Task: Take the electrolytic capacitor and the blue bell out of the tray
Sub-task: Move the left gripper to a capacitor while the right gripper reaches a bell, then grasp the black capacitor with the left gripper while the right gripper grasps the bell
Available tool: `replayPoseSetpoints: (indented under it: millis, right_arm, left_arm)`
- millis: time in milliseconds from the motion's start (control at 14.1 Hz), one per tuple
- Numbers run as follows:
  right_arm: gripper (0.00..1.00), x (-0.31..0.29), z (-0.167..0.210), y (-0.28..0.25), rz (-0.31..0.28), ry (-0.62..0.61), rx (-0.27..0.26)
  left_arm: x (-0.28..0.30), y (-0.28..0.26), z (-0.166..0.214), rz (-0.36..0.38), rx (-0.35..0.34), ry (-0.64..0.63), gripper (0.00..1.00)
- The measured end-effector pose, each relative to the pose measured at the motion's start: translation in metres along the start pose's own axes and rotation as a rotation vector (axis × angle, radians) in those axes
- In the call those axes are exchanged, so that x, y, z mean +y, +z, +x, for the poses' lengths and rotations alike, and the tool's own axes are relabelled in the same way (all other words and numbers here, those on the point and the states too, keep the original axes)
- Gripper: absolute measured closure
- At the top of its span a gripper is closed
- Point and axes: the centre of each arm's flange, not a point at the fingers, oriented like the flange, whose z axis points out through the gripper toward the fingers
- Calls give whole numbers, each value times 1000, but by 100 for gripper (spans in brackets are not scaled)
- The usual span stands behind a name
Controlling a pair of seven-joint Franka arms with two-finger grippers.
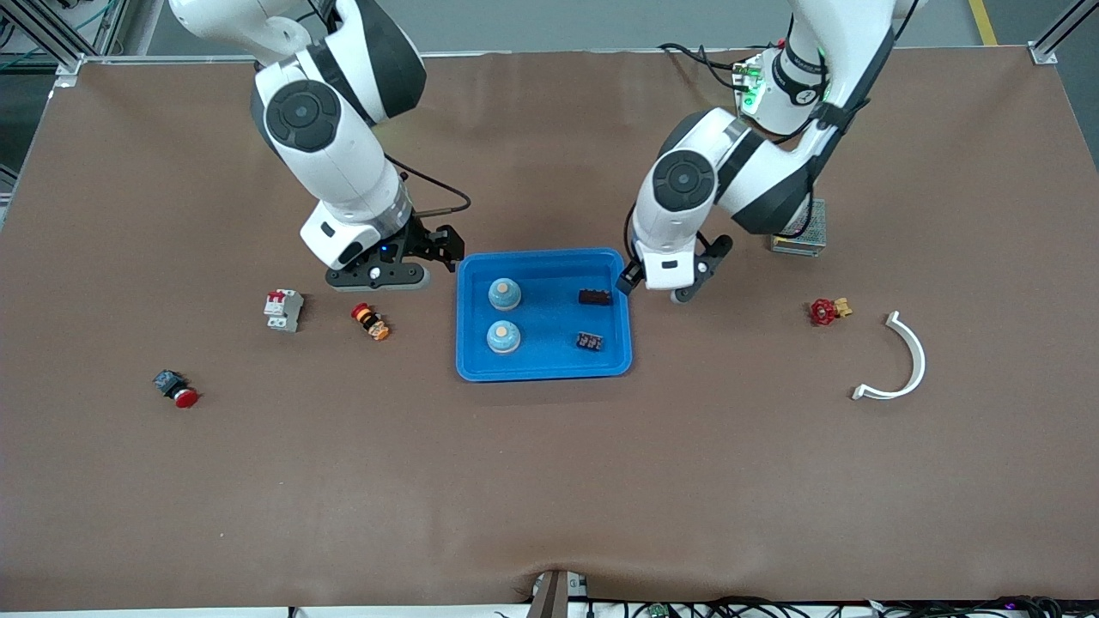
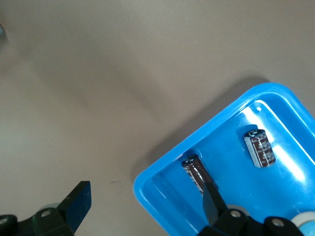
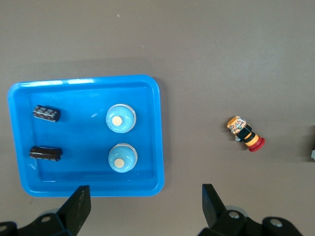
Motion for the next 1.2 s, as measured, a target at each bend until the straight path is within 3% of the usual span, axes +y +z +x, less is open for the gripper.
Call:
replayPoseSetpoints:
  millis: [566, 991, 1203]
  right_arm:
    - [0, -16, -6, 70, -20, -26, -13]
    - [0, -36, -14, 109, -34, -61, -21]
    - [0, -47, -19, 134, -30, -81, -4]
  left_arm:
    - [24, 52, -27, -68, -1, -206, 0]
    - [48, 83, -43, -68, 13, -326, 0]
    - [54, 95, -51, -65, 21, -388, 9]
